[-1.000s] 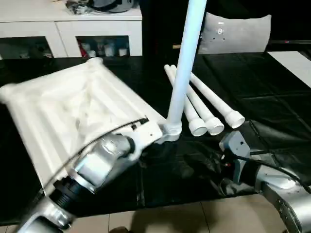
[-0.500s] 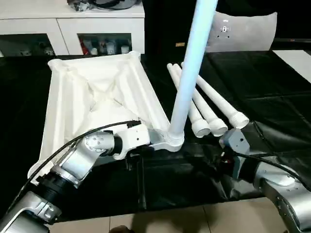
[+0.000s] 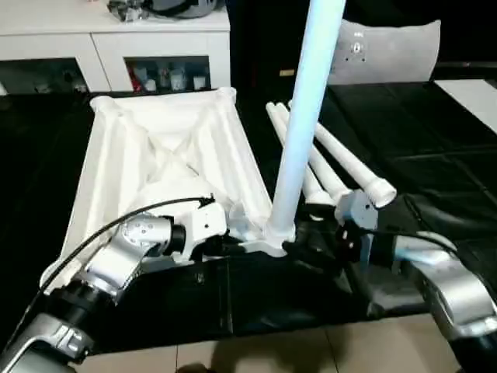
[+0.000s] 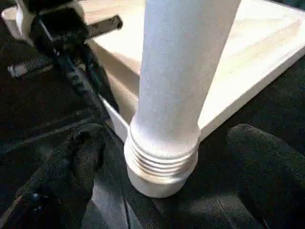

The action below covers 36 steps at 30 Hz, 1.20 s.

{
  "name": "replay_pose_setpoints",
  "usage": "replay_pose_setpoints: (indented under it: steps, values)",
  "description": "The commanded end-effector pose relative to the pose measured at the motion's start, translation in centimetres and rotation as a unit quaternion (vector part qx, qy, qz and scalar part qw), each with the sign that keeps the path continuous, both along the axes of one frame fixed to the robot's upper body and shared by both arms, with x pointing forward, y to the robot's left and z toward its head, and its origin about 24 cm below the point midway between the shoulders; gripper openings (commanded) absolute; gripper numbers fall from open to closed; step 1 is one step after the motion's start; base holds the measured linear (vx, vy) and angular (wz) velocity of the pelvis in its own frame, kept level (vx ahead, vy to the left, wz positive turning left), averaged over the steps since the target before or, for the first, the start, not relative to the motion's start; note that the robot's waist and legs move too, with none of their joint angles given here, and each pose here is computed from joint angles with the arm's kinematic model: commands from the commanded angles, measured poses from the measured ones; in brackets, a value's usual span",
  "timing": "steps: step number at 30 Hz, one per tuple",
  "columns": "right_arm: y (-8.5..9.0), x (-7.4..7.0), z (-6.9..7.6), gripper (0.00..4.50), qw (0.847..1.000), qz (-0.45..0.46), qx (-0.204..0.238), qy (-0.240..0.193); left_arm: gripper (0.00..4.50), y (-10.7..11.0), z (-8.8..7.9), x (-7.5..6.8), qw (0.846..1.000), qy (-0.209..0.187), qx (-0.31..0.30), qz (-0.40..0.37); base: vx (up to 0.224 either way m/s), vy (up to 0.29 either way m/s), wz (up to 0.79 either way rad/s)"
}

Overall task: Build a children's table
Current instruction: Rotate leg to tighten

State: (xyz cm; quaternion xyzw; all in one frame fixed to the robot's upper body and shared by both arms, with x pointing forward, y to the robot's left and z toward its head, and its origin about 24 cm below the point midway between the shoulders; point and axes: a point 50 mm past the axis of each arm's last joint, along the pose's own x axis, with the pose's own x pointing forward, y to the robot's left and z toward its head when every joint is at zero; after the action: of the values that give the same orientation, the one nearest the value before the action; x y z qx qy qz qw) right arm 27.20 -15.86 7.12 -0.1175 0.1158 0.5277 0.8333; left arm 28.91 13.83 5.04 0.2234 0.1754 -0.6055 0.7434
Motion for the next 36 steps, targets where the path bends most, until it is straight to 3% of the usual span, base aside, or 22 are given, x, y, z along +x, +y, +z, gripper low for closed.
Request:
replay_pose_setpoints:
  steps: [1,9,20,27,30,32,36]
  values:
    - [0.0,0.3,-0.1,4.50,1.000,0.029,-0.010,0.003,0.04,-0.9,0.0,-0.6,0.999,0.005,-0.011,-0.047,0.000,0.000,0.00]
    - [0.7,1.5,-0.7,3.84,0.997,0.071,0.001,0.024,0.00,-1.2,-0.1,-0.9,0.998,0.007,-0.011,-0.069,0.000,0.000,0.00]
    - [1.3,1.9,-1.2,2.89,0.993,0.104,0.012,0.046,0.00,-1.2,-0.2,-1.0,0.997,0.007,-0.008,-0.071,0.000,0.000,0.00]
    - [1.5,1.8,-1.5,2.57,0.991,0.112,0.027,0.062,0.00,-1.2,-0.3,-1.0,0.998,0.010,-0.014,-0.063,0.000,0.000,0.00]
    - [2.6,1.7,-2.2,2.55,0.992,0.070,0.056,0.087,0.00,-1.3,-0.3,-0.4,1.000,0.005,-0.028,0.000,0.000,0.000,0.00]
    - [2.9,1.7,-2.4,2.54,0.993,0.062,0.057,0.088,0.00,-1.4,-0.2,-0.3,0.999,0.004,-0.033,0.014,0.000,0.000,0.00]
    - [4.7,2.2,-3.3,2.51,0.995,-0.024,0.051,0.082,0.00,-2.0,0.3,0.3,0.991,-0.001,-0.060,0.122,0.000,0.000,0.00]
